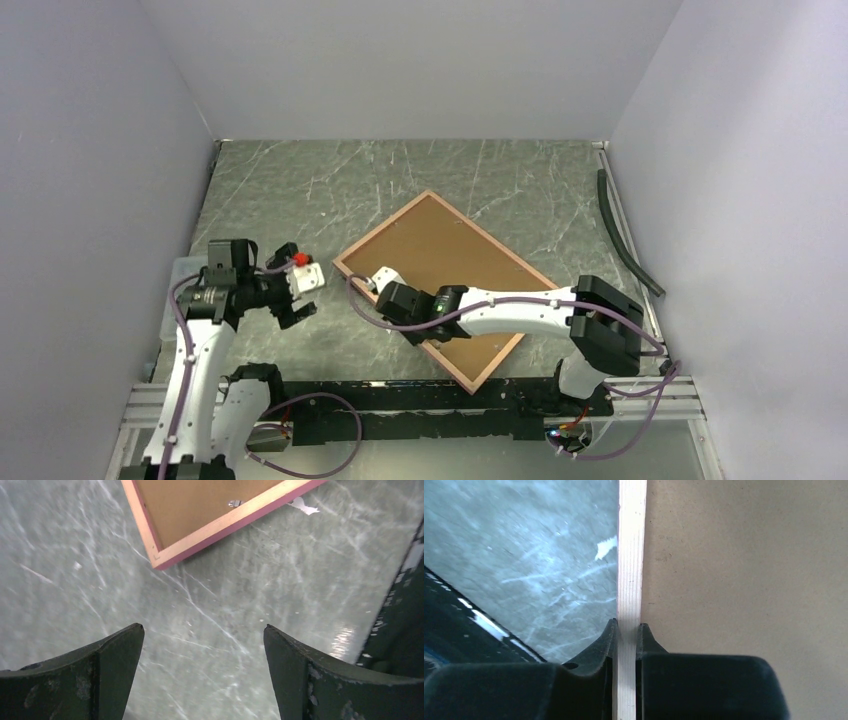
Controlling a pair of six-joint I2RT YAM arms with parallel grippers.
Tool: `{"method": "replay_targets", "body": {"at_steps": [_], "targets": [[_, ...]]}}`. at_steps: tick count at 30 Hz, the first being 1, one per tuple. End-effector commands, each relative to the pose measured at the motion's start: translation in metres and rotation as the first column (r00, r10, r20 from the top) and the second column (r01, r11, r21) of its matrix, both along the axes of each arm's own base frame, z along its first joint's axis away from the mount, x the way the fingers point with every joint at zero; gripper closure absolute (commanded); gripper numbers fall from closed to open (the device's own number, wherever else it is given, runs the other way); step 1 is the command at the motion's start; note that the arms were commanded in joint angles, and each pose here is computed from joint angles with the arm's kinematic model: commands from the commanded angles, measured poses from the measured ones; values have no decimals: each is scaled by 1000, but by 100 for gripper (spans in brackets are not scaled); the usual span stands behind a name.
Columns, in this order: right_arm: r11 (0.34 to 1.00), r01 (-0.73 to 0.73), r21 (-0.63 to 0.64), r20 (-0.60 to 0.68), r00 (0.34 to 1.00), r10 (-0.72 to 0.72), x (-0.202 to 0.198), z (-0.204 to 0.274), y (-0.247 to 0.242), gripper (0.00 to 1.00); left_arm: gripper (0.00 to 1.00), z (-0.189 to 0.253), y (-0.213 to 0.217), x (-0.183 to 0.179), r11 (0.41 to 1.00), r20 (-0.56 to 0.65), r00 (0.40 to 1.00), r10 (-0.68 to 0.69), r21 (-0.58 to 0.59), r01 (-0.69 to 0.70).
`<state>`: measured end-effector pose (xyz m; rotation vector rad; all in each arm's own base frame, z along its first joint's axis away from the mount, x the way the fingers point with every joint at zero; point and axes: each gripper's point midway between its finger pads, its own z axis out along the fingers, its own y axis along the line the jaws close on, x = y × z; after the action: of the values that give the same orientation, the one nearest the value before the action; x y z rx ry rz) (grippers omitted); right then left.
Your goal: Put the photo into the frame
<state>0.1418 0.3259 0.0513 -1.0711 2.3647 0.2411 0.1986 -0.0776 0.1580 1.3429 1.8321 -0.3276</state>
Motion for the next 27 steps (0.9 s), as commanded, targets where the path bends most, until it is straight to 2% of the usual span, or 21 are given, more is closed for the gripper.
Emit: {"method": "replay_targets", "body": {"at_steps": [1,7,9,11,17,21,24,27], "targets": [[979,-46,198,57,998,35,11,72,41,98,5,15,-14,13,965,334,906,-260,118,233],[947,-94,307,21,996,91,5,118,55,99,5,14,-26,25,896,580,683,-444,300,328],[935,-105,339,15,994,107,4,133,58,99,5,18,-30,32,876,636,604,-481,349,332],[926,-111,361,28,994,109,4,148,58,99,6,21,-31,41,861,656,557,-509,389,328],[917,-117,383,42,993,109,8,170,59,98,16,36,-51,55,839,659,520,-544,424,341],[914,-130,385,46,991,122,8,177,63,97,26,32,-63,52,808,617,522,-589,441,391],[914,-130,383,55,992,118,11,182,62,96,41,33,-68,58,801,603,527,-598,455,389],[919,-120,376,78,992,98,18,190,55,77,66,40,-72,58,800,598,532,-599,450,397]]}}
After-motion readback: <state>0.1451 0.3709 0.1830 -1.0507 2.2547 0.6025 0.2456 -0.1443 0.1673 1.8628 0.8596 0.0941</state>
